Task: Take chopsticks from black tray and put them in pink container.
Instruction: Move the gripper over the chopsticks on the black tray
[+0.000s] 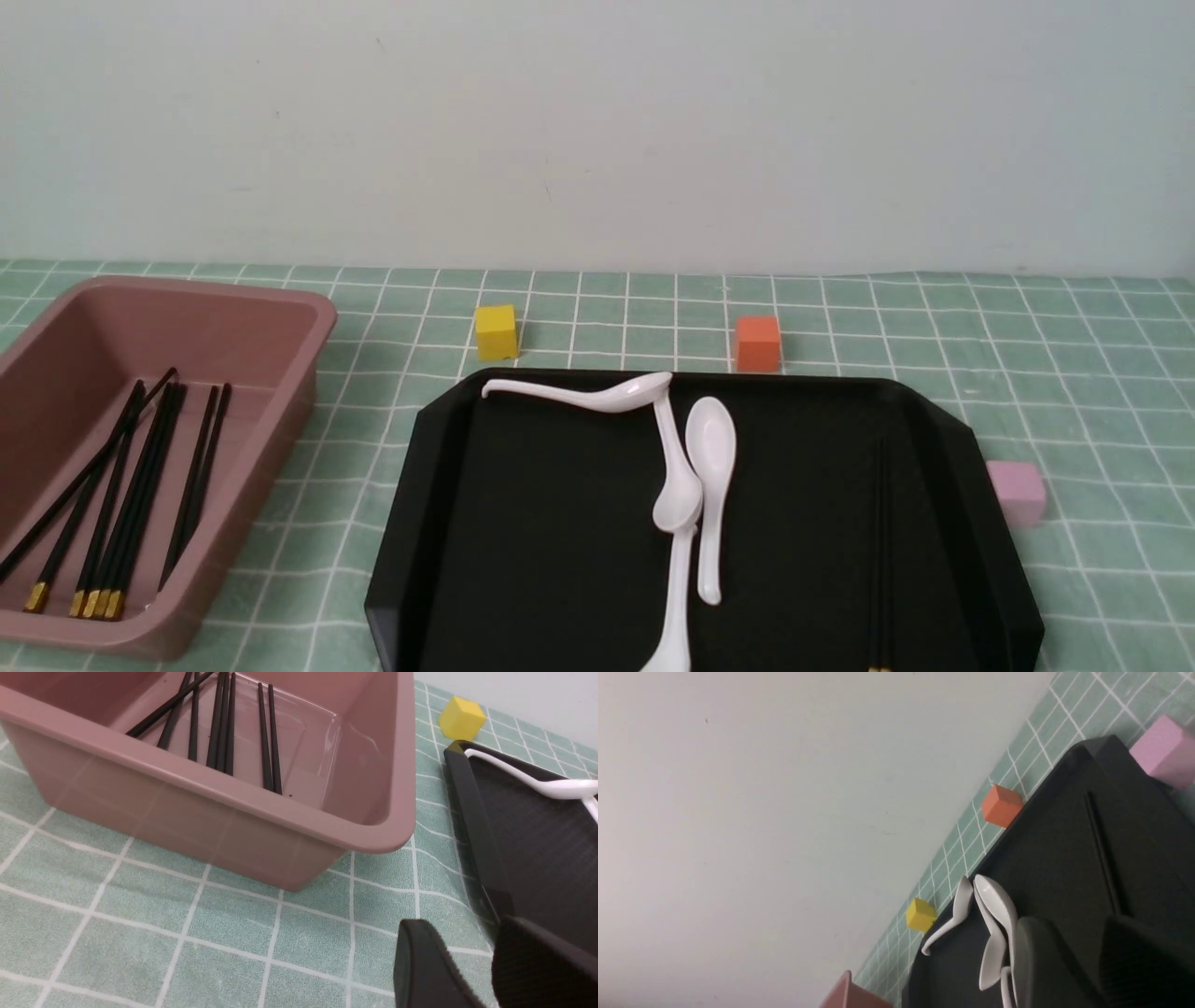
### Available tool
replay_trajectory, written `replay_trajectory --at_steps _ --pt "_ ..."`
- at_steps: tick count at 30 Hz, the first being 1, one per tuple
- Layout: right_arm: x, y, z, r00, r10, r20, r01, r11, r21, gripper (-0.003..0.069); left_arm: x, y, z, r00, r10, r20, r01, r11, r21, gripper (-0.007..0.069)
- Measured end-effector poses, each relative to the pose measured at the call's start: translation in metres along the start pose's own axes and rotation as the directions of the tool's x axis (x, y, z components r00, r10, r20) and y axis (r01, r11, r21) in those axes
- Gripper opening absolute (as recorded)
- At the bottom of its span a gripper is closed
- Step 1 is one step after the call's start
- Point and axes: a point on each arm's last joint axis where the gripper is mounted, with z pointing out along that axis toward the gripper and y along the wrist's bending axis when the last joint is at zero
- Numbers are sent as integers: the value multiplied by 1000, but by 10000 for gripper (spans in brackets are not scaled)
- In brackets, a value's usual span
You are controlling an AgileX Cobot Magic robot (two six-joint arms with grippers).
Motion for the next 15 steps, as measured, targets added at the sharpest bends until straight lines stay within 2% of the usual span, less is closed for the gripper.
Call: replay_trajectory --at_steps 2,4,6,7,9,11,12,15 --pt "-1 0 0 1000 3 8 -3 1000 -5 203 0 0 0 1000 0 0 0 1000 0 239" --pt "-4 8 -1 998 -55 20 56 998 -26 177 0 0 0 1000 0 0 0 1000 0 239" --pt "-14 36 -7 979 -195 62 200 976 -82 109 0 0 0 1000 0 0 0 1000 0 239" --pt "-15 39 -8 976 -209 66 214 973 -85 95 0 0 0 1000 0 0 0 1000 0 239" --pt "-27 75 -9 922 -380 75 386 918 -94 20 0 0 0 1000 0 0 0 1000 0 239" --pt "-34 98 -3 877 -479 23 480 874 -75 -2 0 0 0 1000 0 0 0 1000 0 239" --pt "-37 111 3 839 -542 -45 539 840 -63 -1 0 0 0 1000 0 0 0 1000 0 239" --pt "-38 121 36 743 -571 -348 610 792 4 1 0 0 0 1000 0 0 0 1000 0 239"
